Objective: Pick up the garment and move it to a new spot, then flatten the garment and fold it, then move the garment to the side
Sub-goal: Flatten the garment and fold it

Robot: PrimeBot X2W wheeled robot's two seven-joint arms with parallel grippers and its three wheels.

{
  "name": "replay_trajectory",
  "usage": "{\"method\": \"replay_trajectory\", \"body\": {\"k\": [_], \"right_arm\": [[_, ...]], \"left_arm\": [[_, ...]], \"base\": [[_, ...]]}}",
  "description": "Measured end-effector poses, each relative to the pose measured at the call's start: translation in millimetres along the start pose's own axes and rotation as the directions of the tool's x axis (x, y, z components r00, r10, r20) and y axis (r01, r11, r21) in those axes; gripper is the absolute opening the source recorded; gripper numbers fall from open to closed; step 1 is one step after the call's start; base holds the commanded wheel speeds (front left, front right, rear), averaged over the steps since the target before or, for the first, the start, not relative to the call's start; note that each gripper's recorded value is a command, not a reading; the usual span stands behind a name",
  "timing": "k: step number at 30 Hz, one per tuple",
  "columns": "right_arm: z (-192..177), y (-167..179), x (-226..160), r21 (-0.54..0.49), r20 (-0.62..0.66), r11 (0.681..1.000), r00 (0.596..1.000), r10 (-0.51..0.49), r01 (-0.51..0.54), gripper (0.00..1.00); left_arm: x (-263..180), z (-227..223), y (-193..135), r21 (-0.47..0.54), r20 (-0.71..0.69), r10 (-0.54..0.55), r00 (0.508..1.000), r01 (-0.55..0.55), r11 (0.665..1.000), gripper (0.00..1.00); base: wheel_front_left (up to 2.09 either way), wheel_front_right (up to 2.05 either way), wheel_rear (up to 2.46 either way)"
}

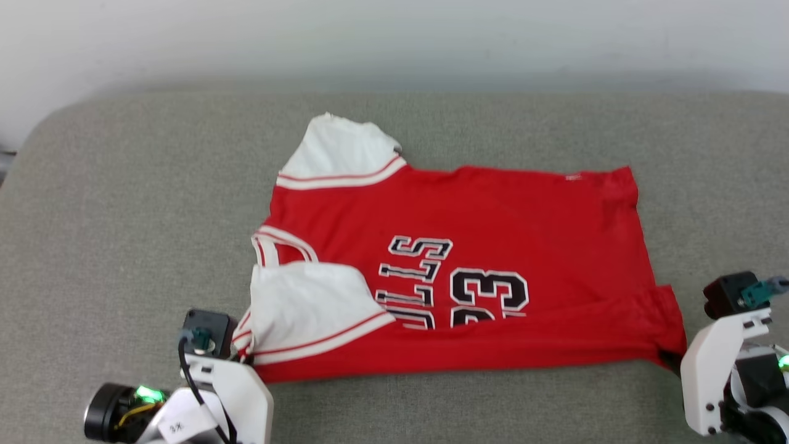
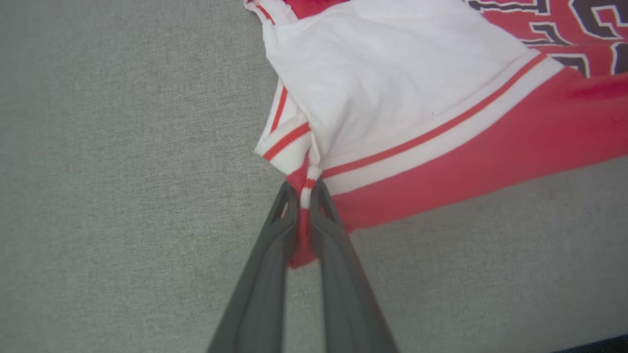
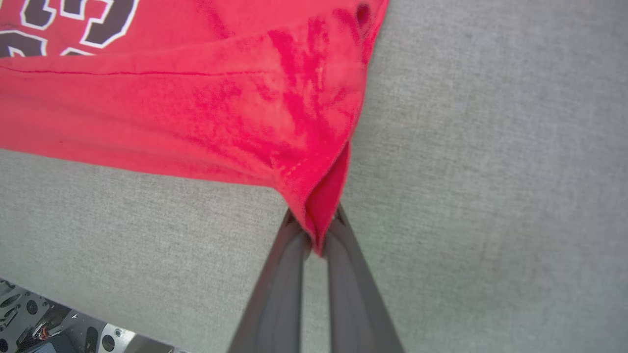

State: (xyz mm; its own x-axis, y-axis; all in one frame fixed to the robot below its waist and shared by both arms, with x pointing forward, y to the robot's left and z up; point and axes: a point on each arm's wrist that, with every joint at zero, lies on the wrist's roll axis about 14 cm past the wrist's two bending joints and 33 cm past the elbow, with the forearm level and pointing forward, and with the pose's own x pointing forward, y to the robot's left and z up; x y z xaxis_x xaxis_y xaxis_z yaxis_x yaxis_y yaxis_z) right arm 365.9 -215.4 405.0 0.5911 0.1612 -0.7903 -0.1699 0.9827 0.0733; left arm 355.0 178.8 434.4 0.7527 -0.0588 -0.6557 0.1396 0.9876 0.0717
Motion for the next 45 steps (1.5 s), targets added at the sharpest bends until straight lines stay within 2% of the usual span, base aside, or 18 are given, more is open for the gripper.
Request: {"method": "replay_trajectory", "body": {"k": [13, 19, 32, 33, 34, 37, 41, 45], "right_arm": [[-53, -5, -37, 0.048, -0.072, 0.999, 0.997, -0.016, 0.019, 0.0], [-75, -2, -34, 0.075, -0.126, 0.997, 0.992, -0.01, 0.019, 0.0], [-86, 2, -13, 0.077, -0.182, 0.997, 0.983, 0.01, 0.004, 0.0], [-84, 3, -12, 0.071, -0.177, 0.997, 0.984, 0.013, 0.0, 0.36], [-82, 4, -11, 0.066, -0.166, 0.998, 0.986, 0.015, -0.004, 1.0], [-77, 8, -13, 0.065, -0.152, 0.998, 0.988, 0.031, -0.021, 1.0], [-49, 5, -20, 0.058, -0.038, 0.998, 0.999, 0.021, -0.019, 1.0], [-7, 10, -36, 0.066, 0.144, 0.997, 0.989, 0.033, -0.043, 1.0]], "left_arm": [[-29, -55, -10, -0.031, -0.085, -0.039, 0.996, 0.036, 0.999, 0.0], [-22, -74, -15, -0.044, -0.129, -0.056, 0.99, 0.051, 0.998, 0.0], [0, -94, -20, -0.04, -0.19, -0.079, 0.979, 0.073, 0.997, 0.0], [1, -92, -19, -0.039, -0.173, -0.075, 0.982, 0.069, 0.997, 0.3], [2, -88, -18, -0.036, -0.153, -0.068, 0.986, 0.063, 0.997, 1.0], [3, -83, -13, -0.037, -0.125, -0.051, 0.991, 0.046, 0.998, 1.0], [0, -67, -7, -0.022, -0.055, -0.031, 0.998, 0.03, 0.999, 1.0], [-10, -11, 4, -0.013, 0.169, 0.012, 0.985, -0.01, 1.0, 1.0]], "base": [[0.0, 0.0, 0.0], [0.0, 0.0, 0.0], [0.0, 0.0, 0.0], [0.0, 0.0, 0.0], [0.0, 0.0, 0.0], [0.0, 0.0, 0.0], [0.0, 0.0, 0.0], [0.0, 0.0, 0.0]]}}
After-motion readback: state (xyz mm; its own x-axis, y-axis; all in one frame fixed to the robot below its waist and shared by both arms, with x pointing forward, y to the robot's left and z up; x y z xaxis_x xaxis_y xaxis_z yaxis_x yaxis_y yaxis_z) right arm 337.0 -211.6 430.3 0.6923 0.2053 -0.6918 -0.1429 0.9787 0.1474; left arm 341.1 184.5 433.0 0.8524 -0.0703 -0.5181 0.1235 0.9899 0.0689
